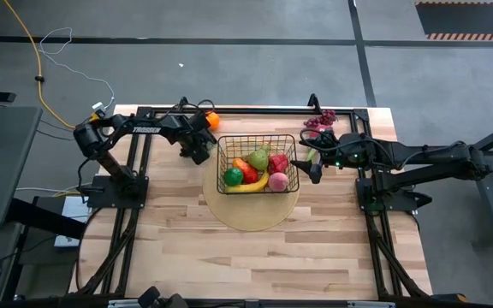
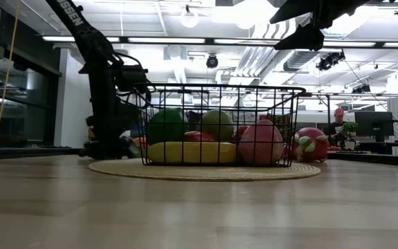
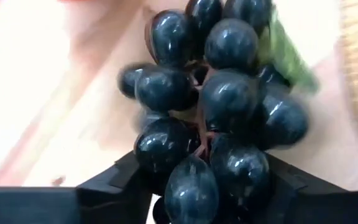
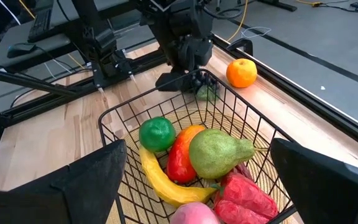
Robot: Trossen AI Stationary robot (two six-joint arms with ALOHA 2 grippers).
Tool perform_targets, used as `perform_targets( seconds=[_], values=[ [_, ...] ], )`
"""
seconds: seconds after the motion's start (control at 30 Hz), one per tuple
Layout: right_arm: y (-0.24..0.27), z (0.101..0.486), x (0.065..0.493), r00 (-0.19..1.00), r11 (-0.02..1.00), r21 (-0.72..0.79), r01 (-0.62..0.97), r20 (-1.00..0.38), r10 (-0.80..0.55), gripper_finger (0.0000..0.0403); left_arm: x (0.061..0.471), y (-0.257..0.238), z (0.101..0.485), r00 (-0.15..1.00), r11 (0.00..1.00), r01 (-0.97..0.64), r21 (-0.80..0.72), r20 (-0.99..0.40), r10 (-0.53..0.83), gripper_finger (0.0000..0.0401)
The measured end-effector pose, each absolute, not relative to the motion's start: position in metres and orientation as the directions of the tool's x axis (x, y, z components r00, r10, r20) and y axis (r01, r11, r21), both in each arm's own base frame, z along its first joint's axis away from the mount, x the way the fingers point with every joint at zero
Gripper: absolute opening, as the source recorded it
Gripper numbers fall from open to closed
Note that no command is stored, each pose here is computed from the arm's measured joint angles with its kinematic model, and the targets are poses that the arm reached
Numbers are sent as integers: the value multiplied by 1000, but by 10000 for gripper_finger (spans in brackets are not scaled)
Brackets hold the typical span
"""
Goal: Build produce basket
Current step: Put the violet grapes into the wire basket
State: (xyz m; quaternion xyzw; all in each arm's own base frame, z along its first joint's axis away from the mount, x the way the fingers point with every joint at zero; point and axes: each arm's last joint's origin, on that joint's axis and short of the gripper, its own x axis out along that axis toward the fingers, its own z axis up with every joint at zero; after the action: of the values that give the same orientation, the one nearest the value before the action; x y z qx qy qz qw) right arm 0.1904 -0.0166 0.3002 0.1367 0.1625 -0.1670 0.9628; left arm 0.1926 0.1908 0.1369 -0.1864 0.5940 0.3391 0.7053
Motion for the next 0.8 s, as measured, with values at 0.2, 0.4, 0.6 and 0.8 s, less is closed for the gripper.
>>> perform_targets(
  seconds=[0.2, 0.4, 0.6, 0.8],
  values=[
    [-17, 300, 190, 891, 907, 209, 366, -359, -277, 387, 186, 187, 169, 102, 667, -721, 191, -922, 375, 151],
    [-17, 300, 190, 891, 907, 209, 366, -359, -277, 387, 170, 171, 224, 248, 618, -771, 153, -822, 513, 144],
    [-17, 300, 190, 892, 907, 209, 366, -358, -277, 387, 153, 135, 286, 519, 614, -788, -47, -587, 622, 143],
    [-17, 300, 190, 892, 907, 208, 365, -357, -277, 387, 152, 93, 330, 755, 729, -651, -214, -280, 593, 143]
  ],
)
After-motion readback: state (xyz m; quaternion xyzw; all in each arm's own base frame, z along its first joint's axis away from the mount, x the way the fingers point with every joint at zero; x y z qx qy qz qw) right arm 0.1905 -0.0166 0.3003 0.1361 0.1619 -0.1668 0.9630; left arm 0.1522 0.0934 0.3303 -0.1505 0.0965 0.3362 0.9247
